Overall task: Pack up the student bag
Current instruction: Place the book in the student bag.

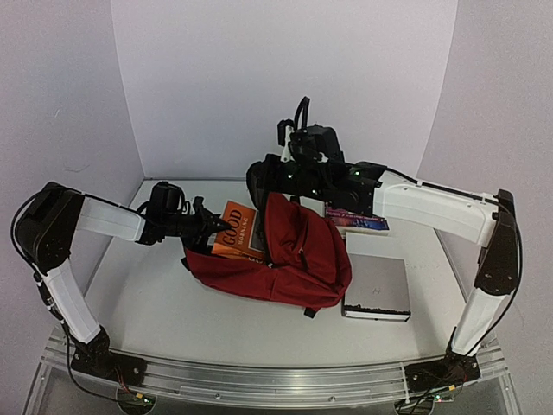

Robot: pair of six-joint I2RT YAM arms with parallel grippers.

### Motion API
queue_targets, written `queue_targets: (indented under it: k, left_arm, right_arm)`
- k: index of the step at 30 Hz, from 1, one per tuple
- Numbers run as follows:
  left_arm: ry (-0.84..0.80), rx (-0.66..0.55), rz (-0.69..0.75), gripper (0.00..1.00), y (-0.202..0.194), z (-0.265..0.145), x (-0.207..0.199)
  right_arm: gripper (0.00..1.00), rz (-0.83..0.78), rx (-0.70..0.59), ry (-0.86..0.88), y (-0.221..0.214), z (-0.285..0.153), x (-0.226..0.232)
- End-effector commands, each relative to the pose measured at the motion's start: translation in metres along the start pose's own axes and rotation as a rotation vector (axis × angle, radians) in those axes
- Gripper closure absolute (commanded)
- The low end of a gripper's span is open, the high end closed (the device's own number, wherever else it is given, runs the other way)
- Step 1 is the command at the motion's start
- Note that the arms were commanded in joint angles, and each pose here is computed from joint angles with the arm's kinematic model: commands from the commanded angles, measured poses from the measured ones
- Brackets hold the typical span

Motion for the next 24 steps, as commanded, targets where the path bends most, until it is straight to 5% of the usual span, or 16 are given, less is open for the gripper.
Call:
queue_targets:
  k: [1,6,15,24]
  left_arm:
    - [0.076,0.079,0.024,0.76,-0.01,0.029,0.009]
    - [0.195,0.116,0.091,0.64,-0.012,0.037,0.008]
    - [0.473,0.053,0.236,0.19,-0.003,0.0,-0.009]
    - [0.585,0.059,0.267,0.12,-0.009,-0.001,-0.011]
  right_arm:
    - [1.0,0.054,-0.223,0.261,0.054,-0.032,0.061]
    - [1.0,0.049,-0.228,0.254,0.053,-0.03,0.06]
    - [1.0,0.037,-0.218,0.205,0.044,-0.029,0.048]
    - [1.0,0.03,-0.22,0.206,0.044,-0.031,0.048]
Point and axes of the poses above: each gripper's point midway between its finger pads, its own z axis out along the fingers, its own x axis along the line the jaws close on, y = z × x, the point moved 10 cm from there along -z, back along the fingers, and after that the axes turned 11 degrees about z, right-handed, at the moved point
